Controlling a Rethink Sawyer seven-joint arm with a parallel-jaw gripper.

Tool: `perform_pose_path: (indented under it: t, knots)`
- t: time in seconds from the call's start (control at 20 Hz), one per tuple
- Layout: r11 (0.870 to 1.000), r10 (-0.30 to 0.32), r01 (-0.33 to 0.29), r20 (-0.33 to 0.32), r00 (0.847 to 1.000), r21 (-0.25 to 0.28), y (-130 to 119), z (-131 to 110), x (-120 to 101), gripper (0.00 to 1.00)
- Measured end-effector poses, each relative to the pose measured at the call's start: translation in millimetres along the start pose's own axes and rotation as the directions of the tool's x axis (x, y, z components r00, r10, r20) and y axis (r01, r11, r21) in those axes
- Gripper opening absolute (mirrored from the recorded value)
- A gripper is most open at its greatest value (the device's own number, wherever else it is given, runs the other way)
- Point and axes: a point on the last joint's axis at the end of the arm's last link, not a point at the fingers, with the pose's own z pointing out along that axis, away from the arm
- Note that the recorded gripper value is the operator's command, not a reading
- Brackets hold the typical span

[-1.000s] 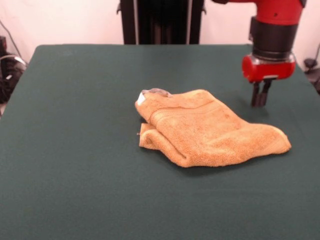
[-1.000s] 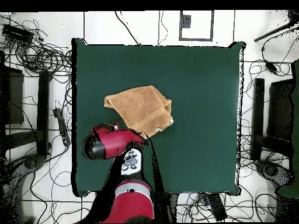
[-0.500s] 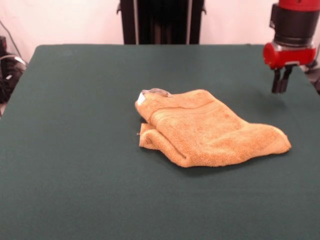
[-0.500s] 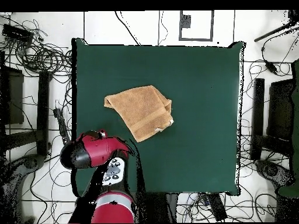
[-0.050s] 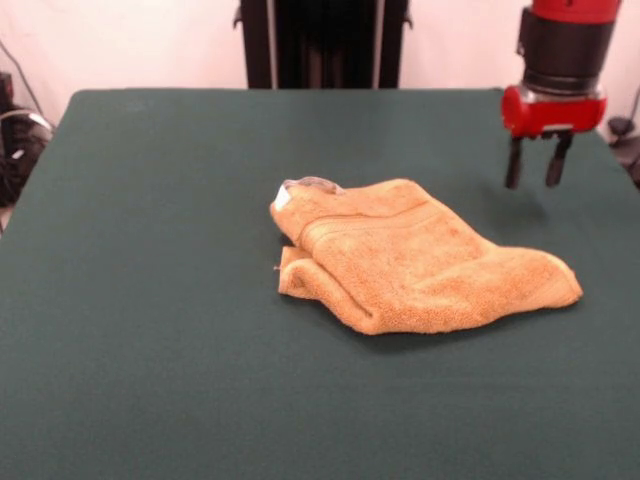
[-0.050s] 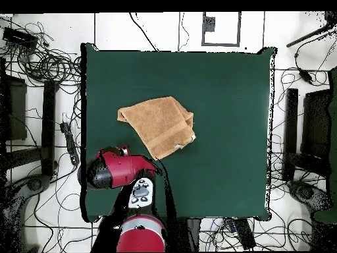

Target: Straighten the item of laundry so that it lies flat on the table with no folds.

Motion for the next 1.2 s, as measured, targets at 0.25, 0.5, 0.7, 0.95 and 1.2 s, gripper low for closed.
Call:
perform_pose_path:
  t: [0.25,0.5,0.7,0.95,1.2]
  knots:
    - [1.0,0.022,-0.022,0.003,1.0,0.004,-12.5,0.7,-4.1,1.0]
    - [0.999,0.032,-0.032,0.008,0.999,0.005,-18.0,-1.2,-7.7,1.0]
    - [0.999,0.043,-0.043,0.012,0.999,0.007,-24.5,-2.5,-10.9,1.0]
    - [0.999,0.031,-0.031,0.022,0.999,0.009,-26.7,-6.4,-13.3,1.0]
    - [1.0,0.021,-0.022,0.037,0.999,0.01,-27.2,-13.0,-18.1,1.0]
